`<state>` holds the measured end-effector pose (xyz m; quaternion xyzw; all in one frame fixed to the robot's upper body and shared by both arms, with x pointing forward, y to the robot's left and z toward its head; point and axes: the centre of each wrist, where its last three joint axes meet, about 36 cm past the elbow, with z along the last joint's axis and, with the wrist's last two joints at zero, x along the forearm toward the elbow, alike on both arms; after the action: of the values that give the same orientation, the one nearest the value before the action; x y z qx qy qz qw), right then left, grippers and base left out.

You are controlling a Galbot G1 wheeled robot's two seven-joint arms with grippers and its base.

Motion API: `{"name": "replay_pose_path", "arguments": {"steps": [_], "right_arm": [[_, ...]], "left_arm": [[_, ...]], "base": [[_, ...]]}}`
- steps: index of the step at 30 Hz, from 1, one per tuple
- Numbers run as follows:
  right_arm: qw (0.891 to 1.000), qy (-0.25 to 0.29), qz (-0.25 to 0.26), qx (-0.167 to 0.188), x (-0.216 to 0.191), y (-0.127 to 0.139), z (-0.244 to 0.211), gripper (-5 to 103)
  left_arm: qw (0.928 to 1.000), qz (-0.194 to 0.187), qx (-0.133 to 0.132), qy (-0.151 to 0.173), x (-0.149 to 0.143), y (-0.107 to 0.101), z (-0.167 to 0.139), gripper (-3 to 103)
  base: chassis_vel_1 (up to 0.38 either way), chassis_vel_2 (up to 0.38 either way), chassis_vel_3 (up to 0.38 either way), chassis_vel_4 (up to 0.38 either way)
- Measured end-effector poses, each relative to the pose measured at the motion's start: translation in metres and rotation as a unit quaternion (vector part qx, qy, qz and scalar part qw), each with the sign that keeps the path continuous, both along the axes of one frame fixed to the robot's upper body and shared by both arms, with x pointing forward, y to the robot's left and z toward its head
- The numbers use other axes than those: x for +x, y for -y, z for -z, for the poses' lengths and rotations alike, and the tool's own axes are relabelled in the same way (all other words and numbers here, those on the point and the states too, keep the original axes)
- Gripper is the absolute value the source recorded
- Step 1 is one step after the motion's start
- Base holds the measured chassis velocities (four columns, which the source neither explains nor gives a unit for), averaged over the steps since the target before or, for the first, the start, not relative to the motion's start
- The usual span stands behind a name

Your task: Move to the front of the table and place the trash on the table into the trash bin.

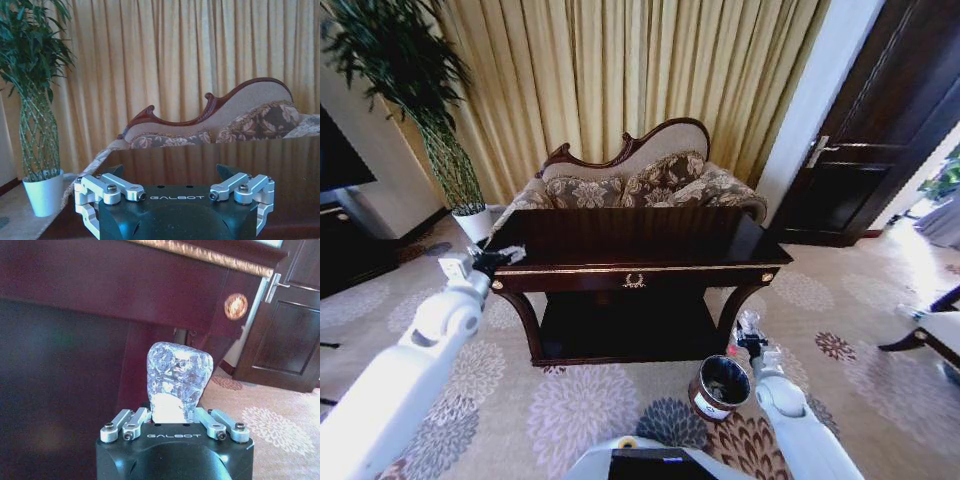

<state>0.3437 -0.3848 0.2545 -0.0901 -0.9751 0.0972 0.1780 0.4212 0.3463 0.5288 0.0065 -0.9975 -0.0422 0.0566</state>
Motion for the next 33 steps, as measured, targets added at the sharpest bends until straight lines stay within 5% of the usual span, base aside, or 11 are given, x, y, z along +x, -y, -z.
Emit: {"name": "replay_pose_path", "arguments": {"steps": [10, 28, 33], "right_arm": [[1.0, -0.016, 0.004, -0.009, -0.004, -0.001, 0.03, 25], [1.0, -0.006, 0.005, -0.021, -0.009, 0.002, 0.031, 95], [1.0, 0.02, 0.0, -0.019, -0.006, -0.003, 0.018, 100]], "left_arm": [[1.0, 0.009, 0.002, 0.002, -0.006, 0.004, 0.005, 100], [0.9998, 0.017, 0.004, 0.013, -0.01, 0.004, -0.008, 100], [0.9997, 0.017, 0.006, 0.015, -0.012, 0.004, -0.01, 100]], "base": [[0.0, 0.0, 0.0, 0.0], [0.0, 0.0, 0.0, 0.0], [0.0, 0.0, 0.0, 0.0]]}}
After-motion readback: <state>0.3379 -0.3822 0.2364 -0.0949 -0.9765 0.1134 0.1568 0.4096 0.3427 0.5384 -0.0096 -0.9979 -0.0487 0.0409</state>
